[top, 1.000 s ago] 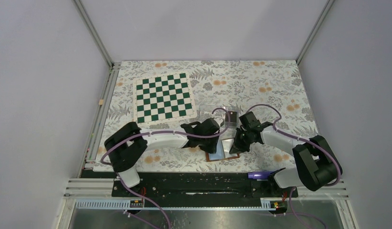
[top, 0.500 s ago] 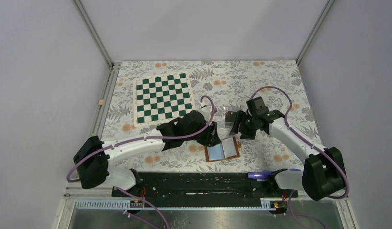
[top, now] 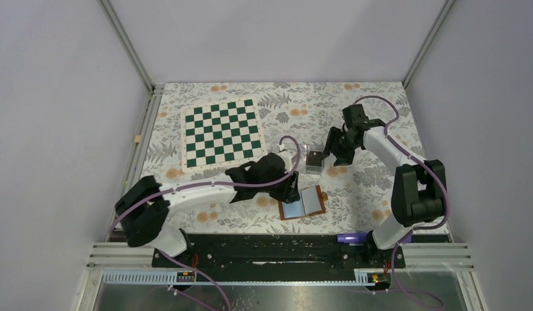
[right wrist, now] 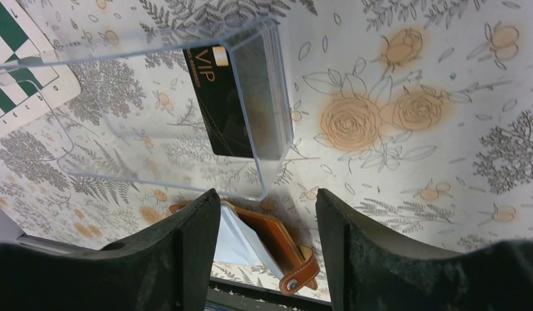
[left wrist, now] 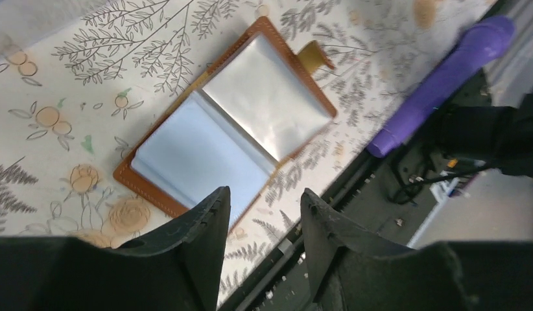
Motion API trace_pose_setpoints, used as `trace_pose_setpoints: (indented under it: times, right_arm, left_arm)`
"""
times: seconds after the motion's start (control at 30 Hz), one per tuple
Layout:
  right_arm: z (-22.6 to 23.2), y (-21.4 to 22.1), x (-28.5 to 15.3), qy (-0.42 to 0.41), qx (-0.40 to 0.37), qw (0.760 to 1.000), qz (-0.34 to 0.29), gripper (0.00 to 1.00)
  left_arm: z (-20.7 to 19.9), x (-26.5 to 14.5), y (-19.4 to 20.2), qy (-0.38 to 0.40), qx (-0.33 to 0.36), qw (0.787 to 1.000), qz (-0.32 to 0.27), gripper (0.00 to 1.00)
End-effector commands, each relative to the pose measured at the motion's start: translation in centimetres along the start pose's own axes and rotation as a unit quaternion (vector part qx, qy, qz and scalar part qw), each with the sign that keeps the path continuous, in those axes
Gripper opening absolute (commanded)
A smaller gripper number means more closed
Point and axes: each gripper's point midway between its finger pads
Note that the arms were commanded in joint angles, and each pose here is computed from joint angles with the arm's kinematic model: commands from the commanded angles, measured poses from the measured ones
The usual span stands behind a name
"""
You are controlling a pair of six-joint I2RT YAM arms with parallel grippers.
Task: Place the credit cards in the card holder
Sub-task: Move the card holder to the corner of the board.
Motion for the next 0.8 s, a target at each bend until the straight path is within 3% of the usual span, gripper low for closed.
trace_pose_setpoints:
  times: [0.0,0.23,0.43,0.77]
  right_arm:
    - [0.9,-1.0,-0.2,-0.012,-0.013,1.000,0.013,0.62]
    - [1.0,-1.0,1.6,-0.017,-0.009,0.999,0.043,0.54]
    - [0.7,-0.8,2.6,-0.012,-0.012,0.998,0.058,0.50]
    - [0.6,-0.2,3.3,-0.019,-0.023,0.996,0.081,0.38]
  left_arm:
    - [-0.3,3.6,-1.3,0.003,0.020,1.000,0.001,0.44]
    - [1.1,8.0,-1.5,-0.031,0.041,0.998,0.019,0.48]
    - [1.9,9.7,-2.0,-0.054,0.051,0.997,0.016,0.48]
    - [3.8,11.9,0.4,-0.089,0.078,0.991,0.057,0.48]
Point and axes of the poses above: each gripper's point midway between its finger pads, its own x axis out along the fingers, its own z axis along the line the jaws close on, y = z × x, and after that the axes turned 7 degrees about -x, right-handed
